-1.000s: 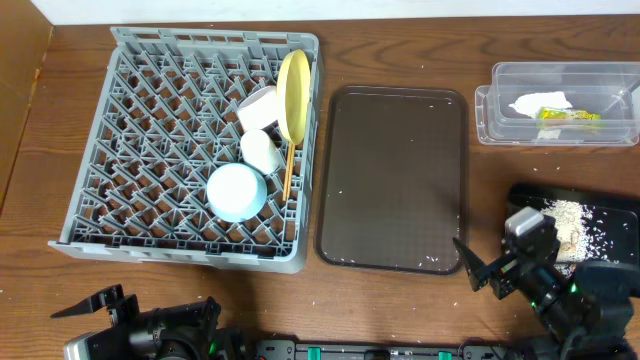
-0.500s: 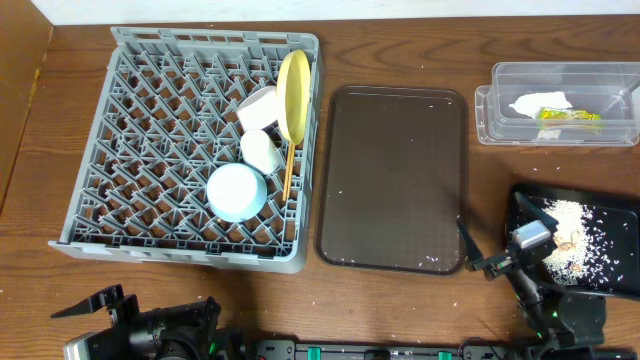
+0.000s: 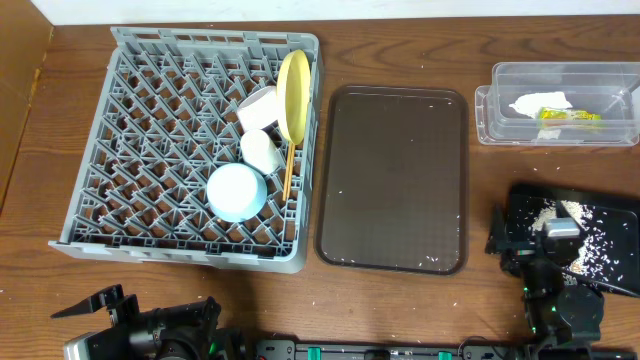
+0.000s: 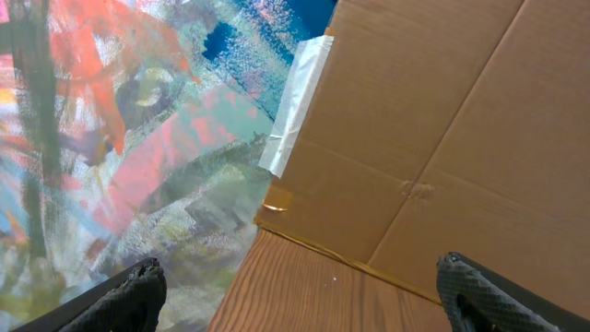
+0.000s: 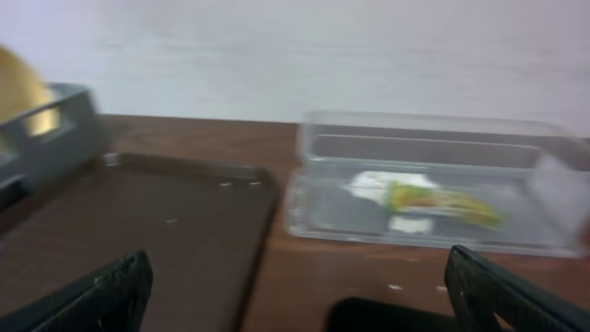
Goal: Sort waste into correct bins and load items into the dishwasher
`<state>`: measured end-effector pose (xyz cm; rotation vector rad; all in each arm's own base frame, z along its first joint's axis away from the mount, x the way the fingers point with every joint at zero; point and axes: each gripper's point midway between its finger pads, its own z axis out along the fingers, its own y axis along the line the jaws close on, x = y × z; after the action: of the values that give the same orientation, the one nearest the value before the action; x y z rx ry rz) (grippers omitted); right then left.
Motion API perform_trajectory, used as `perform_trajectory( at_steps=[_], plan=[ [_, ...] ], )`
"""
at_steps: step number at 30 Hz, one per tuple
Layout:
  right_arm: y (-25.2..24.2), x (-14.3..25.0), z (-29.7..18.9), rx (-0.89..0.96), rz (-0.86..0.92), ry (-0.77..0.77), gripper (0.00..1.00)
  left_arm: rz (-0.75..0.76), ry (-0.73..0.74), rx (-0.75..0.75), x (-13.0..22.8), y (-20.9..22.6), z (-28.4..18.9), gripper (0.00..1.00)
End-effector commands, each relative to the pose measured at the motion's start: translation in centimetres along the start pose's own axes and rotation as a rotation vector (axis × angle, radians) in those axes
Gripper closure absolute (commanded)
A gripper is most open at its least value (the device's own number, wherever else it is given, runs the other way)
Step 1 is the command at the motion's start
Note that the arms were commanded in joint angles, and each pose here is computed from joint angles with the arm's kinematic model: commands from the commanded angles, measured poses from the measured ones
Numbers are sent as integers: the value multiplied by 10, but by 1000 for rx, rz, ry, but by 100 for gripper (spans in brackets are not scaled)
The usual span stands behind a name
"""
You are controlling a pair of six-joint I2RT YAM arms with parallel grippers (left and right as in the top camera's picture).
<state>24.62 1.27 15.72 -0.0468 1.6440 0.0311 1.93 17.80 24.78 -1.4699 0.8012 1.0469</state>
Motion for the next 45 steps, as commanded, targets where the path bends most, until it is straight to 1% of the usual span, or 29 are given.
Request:
perform_trajectory(
  at_steps=[1, 5, 14, 18, 45],
  plan=[
    [-18, 0, -1, 86, -58, 1, 1, -20, 15, -51, -3, 10, 0, 5],
    [-25, 0, -2, 113, -79, 3, 1, -20, 15, -51, -3, 10, 0, 5],
    [-22, 1, -1, 99, -78, 6, 1, -20, 15, -51, -3, 10, 0, 5],
    [-21, 1, -1, 91, -33, 2, 1, -20, 15, -51, -3, 10, 0, 5],
    [-21, 0, -1, 92, -34, 1, 1, -20, 15, -51, -3, 10, 0, 5]
  ],
)
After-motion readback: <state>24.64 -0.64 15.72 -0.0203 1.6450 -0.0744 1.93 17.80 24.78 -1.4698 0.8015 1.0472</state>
